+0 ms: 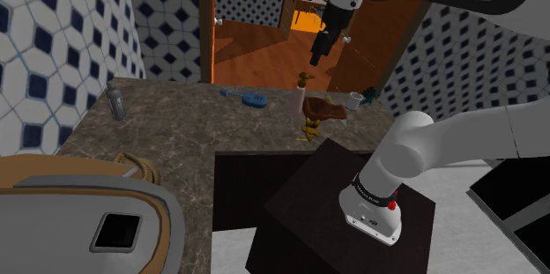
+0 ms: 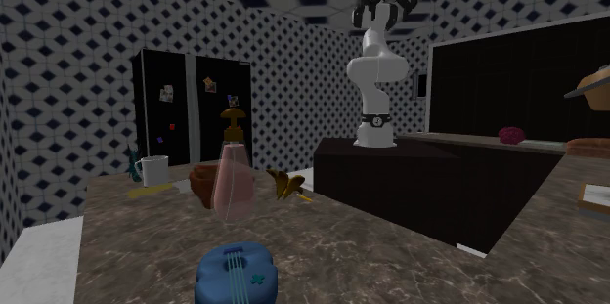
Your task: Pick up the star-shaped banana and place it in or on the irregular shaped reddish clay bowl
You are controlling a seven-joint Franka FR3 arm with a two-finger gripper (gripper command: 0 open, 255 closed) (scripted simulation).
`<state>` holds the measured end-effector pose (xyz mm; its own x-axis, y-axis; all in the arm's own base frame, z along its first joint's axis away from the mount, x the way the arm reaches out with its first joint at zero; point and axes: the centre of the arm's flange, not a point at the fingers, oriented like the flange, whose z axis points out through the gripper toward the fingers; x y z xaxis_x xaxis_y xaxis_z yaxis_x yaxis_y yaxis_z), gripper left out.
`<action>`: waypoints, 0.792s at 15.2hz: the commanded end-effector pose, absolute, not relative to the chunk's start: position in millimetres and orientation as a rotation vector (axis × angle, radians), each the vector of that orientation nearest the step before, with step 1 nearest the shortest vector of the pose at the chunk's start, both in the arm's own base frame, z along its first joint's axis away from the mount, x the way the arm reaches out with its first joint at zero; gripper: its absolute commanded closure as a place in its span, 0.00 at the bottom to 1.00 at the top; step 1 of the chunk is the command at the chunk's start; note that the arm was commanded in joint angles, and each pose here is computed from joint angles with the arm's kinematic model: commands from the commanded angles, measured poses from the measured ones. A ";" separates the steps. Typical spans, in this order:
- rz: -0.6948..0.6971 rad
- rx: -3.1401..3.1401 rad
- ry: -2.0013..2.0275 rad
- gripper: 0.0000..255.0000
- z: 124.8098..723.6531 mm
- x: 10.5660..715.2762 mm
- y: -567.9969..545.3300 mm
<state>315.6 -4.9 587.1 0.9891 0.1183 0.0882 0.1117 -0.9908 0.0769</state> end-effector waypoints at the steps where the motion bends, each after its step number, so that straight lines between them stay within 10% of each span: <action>1: 0.142 3.061 0.177 0.00 587.1 315.6 -4.9; 12: 0.139 3.072 0.077 0.00 474.8 345.6 -92.6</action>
<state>343.1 -84.7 484.3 0.9945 0.0580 0.0867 0.0523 -0.9964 0.0674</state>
